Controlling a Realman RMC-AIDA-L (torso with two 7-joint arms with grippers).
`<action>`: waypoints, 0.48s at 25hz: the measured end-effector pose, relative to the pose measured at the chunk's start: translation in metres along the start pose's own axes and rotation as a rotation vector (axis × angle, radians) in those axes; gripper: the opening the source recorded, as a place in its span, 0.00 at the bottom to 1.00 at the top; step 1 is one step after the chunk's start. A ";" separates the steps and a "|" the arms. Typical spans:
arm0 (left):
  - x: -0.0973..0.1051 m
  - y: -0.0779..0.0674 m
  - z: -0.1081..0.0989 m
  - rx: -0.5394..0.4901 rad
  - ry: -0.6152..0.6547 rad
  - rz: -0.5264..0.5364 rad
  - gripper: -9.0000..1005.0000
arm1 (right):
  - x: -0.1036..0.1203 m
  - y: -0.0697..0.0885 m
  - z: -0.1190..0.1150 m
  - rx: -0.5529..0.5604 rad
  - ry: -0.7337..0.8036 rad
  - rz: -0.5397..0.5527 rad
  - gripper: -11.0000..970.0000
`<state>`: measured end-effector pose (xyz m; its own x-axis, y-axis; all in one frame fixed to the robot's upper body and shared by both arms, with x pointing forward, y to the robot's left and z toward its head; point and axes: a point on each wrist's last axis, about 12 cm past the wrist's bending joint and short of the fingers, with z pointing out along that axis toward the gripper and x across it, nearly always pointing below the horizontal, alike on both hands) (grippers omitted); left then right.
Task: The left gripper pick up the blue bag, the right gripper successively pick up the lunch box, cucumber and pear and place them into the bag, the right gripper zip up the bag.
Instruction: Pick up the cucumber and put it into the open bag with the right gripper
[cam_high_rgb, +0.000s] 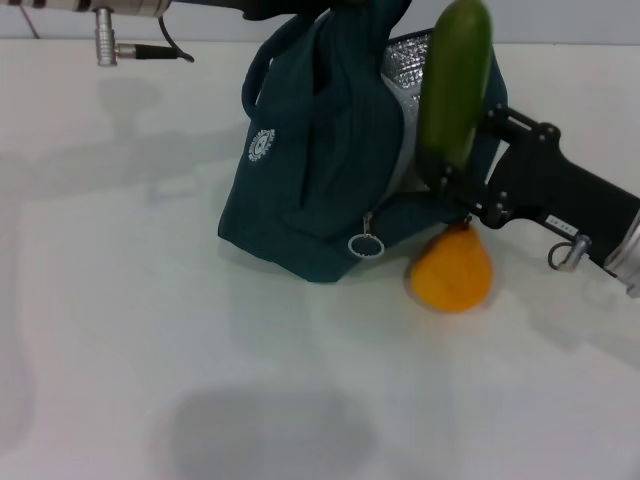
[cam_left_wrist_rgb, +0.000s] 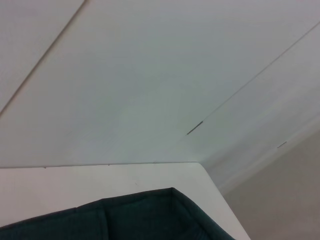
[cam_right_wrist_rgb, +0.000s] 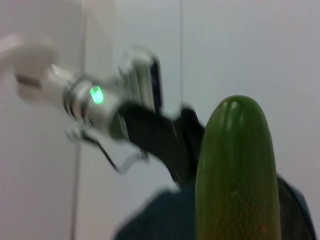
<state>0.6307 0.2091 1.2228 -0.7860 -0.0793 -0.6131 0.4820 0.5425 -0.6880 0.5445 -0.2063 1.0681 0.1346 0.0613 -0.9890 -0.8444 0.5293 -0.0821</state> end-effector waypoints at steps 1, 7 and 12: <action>0.000 0.000 0.000 0.000 0.000 0.000 0.08 | -0.003 0.001 0.000 -0.011 -0.024 0.004 0.66; -0.002 -0.004 0.004 0.010 0.003 0.006 0.08 | -0.006 0.000 0.009 -0.045 -0.024 0.020 0.66; -0.002 -0.005 0.005 0.013 0.004 0.003 0.08 | 0.000 -0.001 0.017 -0.051 0.047 0.017 0.66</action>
<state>0.6316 0.2024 1.2255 -0.7860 -0.0747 -0.6137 0.4891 0.5319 -0.6912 0.5547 -0.1923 1.0708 0.0961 0.0296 -0.9949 -0.8721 0.4843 -0.0698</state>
